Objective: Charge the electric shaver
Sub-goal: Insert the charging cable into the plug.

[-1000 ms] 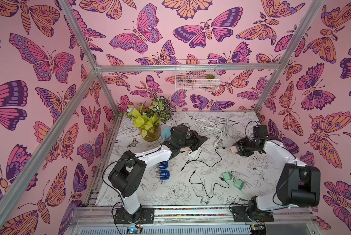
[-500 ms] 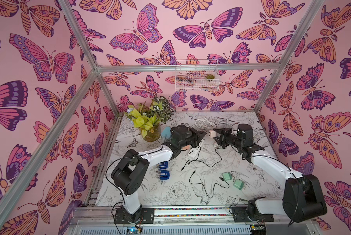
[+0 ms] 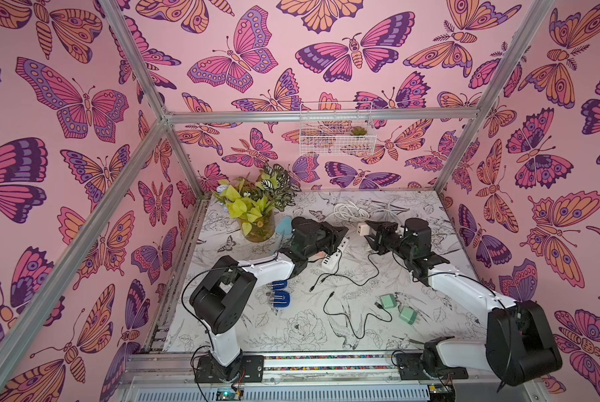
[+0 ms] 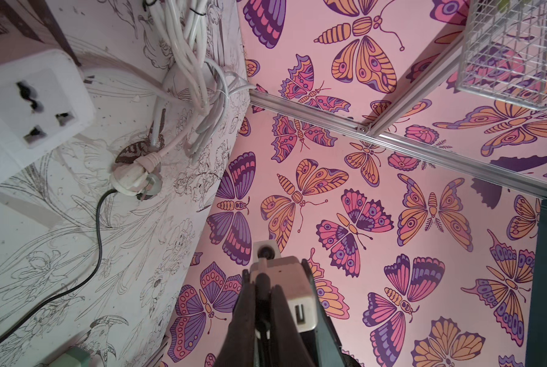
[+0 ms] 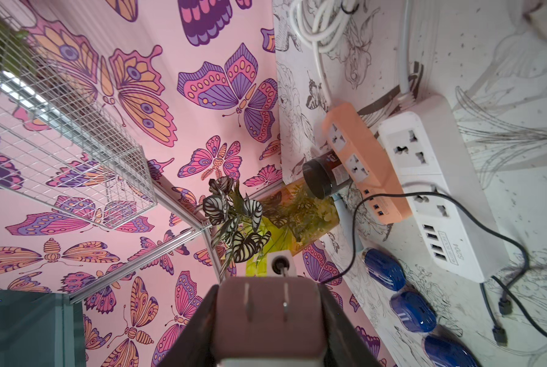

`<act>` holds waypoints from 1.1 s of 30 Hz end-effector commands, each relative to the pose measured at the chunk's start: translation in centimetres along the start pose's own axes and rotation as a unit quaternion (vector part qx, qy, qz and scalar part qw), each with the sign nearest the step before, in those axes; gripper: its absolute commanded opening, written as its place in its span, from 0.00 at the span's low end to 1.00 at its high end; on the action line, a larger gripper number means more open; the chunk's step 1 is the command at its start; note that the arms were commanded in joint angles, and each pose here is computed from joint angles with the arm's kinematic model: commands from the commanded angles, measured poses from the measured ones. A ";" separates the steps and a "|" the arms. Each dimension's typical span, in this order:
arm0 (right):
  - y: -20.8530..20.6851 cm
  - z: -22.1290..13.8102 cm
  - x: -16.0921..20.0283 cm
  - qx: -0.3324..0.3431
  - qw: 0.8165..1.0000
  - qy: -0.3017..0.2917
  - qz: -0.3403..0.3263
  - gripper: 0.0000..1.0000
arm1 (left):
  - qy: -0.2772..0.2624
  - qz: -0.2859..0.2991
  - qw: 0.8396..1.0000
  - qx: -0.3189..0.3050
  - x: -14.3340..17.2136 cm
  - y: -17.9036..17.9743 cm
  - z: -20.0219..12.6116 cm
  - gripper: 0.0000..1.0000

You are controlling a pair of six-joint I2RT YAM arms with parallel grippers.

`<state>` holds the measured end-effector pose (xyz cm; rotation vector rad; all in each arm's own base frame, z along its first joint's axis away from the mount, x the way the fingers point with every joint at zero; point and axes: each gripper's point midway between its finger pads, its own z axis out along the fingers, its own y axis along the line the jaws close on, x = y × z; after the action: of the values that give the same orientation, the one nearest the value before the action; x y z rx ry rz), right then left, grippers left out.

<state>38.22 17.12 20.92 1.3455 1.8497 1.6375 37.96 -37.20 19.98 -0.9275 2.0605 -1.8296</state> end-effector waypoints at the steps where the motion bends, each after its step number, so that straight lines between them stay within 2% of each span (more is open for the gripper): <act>1: 1.7 0.6 0.4 -0.032 0.999 0.010 -0.013 0.00 | 0.013 0.007 1.000 0.022 1.0 -1.5 -0.3 0.00; 19: -0.7 2.0 -0.1 0.003 1.000 0.018 -0.015 0.00 | 0.033 0.004 0.999 0.035 1.8 -2.5 0.1 0.00; 33: -0.5 2.3 0.6 0.000 0.999 0.037 -0.014 0.00 | 0.052 -0.001 0.998 0.026 2.3 -2.1 1.1 0.00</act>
<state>39.14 18.12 18.64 1.3427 1.9007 1.6434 37.44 -38.62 21.64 -0.8825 2.0636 -1.9189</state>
